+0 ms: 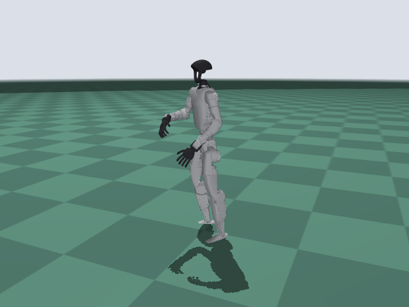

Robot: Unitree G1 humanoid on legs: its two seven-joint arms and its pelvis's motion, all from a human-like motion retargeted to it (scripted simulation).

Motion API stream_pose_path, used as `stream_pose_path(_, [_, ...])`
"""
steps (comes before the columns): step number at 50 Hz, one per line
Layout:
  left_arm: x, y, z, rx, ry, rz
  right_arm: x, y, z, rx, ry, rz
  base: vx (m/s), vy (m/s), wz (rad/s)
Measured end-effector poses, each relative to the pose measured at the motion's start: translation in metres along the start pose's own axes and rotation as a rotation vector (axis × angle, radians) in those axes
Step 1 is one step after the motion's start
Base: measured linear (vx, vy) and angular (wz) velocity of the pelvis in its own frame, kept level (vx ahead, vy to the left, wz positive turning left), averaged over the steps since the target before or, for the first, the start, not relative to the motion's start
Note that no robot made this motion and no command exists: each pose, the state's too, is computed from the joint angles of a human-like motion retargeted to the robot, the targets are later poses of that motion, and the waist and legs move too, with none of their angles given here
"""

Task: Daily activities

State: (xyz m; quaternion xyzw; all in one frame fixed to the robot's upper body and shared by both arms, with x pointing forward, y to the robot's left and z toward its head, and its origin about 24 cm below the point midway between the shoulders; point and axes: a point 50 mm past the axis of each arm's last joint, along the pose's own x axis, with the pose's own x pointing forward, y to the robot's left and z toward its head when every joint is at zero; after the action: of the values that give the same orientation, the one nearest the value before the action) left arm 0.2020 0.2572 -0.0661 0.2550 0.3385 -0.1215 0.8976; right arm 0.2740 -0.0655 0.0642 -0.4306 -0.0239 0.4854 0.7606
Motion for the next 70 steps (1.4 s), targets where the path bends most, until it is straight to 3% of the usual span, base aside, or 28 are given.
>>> stream_pose_path(17, [0.014,-0.031,-0.011,0.021,0.072,-0.03,0.014,0.006,-0.014,-0.158,0.11,-0.011,0.0,0.0,0.08])
stream_pose_path(35, [0.017,-0.039,0.084,0.339,-0.335,0.004,0.023,0.002,-0.022,-0.267,0.137,-0.08,0.0,0.0,0.23])
stream_pose_path(70, [0.0,-0.05,0.151,0.663,-0.648,-0.002,0.021,0.007,-0.038,0.094,0.105,-0.228,0.01,0.01,0.21])
